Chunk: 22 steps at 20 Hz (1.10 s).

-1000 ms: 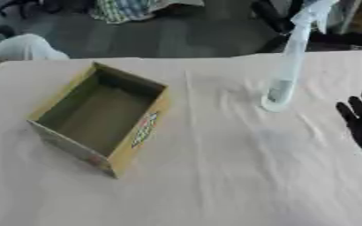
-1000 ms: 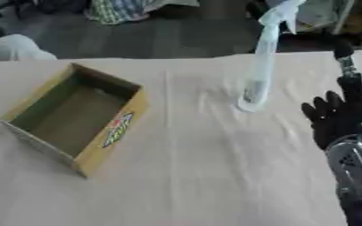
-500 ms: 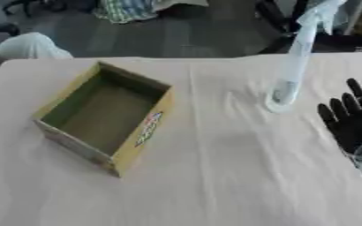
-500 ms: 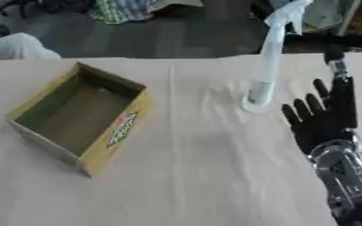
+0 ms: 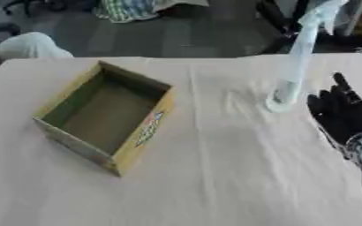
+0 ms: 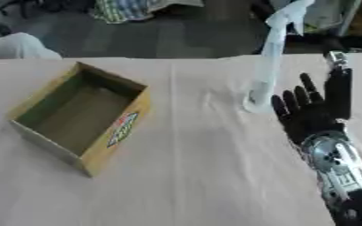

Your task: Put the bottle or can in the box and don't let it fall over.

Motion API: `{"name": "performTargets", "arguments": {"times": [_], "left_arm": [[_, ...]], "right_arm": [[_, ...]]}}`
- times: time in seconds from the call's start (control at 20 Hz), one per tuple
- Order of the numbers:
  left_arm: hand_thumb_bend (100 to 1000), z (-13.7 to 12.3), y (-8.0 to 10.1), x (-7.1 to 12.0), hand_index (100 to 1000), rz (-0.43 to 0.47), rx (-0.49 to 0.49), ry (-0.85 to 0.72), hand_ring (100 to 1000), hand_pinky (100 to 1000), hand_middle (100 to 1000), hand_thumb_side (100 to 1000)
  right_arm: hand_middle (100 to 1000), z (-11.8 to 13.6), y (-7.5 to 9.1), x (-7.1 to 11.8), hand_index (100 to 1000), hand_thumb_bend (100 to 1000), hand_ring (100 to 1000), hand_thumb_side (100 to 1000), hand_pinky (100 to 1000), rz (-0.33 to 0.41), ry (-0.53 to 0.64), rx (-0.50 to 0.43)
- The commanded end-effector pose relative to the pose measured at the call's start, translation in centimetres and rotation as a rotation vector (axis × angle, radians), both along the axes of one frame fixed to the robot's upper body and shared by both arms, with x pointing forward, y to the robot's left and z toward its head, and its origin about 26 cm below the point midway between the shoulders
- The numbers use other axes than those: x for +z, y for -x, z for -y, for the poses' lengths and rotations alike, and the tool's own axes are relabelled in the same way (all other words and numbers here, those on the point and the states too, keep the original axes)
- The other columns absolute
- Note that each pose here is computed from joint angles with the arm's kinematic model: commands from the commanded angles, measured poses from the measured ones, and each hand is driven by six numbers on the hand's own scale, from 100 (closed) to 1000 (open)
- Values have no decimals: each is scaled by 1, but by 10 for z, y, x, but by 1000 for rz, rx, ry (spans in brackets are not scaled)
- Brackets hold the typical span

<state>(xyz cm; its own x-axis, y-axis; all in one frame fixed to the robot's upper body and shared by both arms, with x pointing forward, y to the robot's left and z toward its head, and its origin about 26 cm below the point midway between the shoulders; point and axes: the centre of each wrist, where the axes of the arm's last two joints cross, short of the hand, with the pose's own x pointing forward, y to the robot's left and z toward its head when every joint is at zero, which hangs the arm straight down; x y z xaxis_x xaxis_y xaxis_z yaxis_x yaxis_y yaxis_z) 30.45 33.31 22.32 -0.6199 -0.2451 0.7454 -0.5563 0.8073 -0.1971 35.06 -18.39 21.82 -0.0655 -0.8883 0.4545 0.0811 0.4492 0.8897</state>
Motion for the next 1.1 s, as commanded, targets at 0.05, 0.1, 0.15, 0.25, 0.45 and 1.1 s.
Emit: {"name": "performTargets", "arguments": {"times": [0.05,0.1,0.15,0.25,0.45,1.1], "left_arm": [[201,-3,3,10,874,26,1,-34,828,944,983,873],[201,-3,3,10,873,25,0,-34,828,944,984,873],[201,-2,3,10,874,24,-1,-34,828,944,984,874],[201,-2,3,10,873,22,-3,-34,829,944,984,874],[201,-2,3,9,873,20,-6,-33,830,944,984,875],[200,-1,2,8,873,18,-14,-31,832,945,986,875]], "right_arm": [[100,-3,-7,5,909,334,100,678,100,6,-3,-9],[100,-5,-10,4,907,334,100,675,100,1,-1,-11],[100,-7,-12,5,905,331,100,677,100,-3,-2,-9],[100,-12,-17,6,902,328,100,671,100,-7,-10,-1],[100,-19,-24,9,900,330,100,654,100,2,-33,18],[100,-18,-35,29,881,326,100,682,100,124,-41,10]]}}
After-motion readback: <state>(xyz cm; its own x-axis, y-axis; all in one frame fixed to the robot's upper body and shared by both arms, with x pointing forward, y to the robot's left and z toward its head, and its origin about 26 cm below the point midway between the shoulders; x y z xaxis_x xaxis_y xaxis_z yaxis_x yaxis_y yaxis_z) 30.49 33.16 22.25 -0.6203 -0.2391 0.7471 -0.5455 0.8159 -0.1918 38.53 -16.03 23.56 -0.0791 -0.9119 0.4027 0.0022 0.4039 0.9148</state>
